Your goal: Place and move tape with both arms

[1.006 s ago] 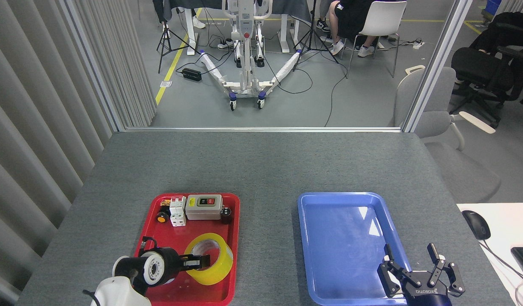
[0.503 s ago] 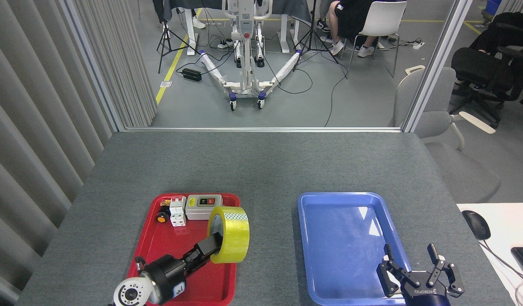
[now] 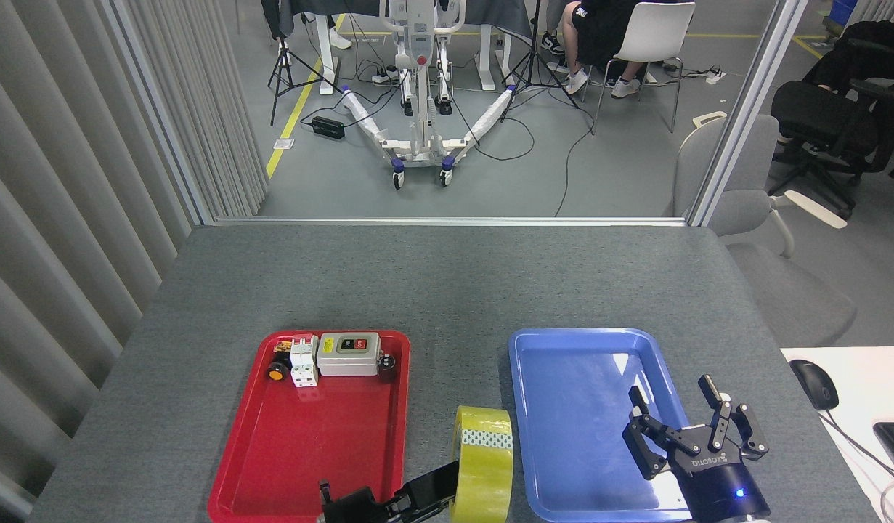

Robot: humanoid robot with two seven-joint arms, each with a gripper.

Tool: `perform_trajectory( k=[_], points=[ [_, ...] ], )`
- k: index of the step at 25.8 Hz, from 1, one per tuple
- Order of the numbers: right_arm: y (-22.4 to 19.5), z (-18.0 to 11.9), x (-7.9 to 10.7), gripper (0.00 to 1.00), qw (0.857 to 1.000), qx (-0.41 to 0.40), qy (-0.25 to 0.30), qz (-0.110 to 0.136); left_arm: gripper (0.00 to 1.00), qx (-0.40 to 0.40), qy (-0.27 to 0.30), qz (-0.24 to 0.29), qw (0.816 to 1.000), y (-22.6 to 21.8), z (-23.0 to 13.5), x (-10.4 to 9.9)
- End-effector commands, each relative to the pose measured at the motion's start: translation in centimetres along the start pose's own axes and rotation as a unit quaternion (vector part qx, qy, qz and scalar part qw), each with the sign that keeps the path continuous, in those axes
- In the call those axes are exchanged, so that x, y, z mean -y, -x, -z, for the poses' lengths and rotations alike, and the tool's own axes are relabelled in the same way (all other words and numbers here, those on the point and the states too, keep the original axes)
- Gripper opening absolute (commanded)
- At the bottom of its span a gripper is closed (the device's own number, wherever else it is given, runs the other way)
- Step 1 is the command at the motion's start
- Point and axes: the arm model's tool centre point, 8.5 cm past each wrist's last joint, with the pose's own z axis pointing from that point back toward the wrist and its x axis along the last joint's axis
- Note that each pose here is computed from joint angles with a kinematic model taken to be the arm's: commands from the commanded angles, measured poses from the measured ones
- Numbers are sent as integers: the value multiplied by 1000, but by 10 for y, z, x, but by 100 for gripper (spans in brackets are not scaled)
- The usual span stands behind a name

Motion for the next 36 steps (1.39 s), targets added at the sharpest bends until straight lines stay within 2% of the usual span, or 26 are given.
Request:
perform_trajectory(
  k=[1,2,4,5,7,9,11,13,15,18,22,28,36],
  points=[
    [1,-3,7,100,993,86,15,78,0,4,10,-8,1000,4,4,8],
    [6,-7,6,100,989,115,13,96,0,2,11,-10,1000,6,4,8],
    [1,-15,-7,100,974,186,-17,130,0,4,13,-9,1000,9,5,10],
    [7,-13,0,100,964,229,-18,131,0,7,13,-5,1000,10,5,11],
    [25,-8,13,100,955,269,-26,125,0,9,14,-2,1000,11,5,12],
    [6,3,12,100,938,317,-43,132,0,9,15,-2,1000,12,4,12],
    [-17,19,18,100,921,370,-52,112,0,9,16,-1,1000,12,4,12],
    [-33,17,16,99,903,412,-74,96,0,10,14,0,1000,11,4,12],
    [-38,14,16,99,893,434,-87,82,0,9,15,1,1000,12,3,12],
    [-39,14,19,99,888,444,-92,73,0,9,16,1,1000,13,2,13],
    [-50,14,19,99,882,456,-90,74,0,5,18,0,1000,15,-1,15],
    [-76,10,23,98,865,489,-93,70,0,4,16,8,1000,16,-5,13],
    [-93,12,27,98,859,499,-81,81,0,1,16,6,1000,19,-7,14]
  ],
)
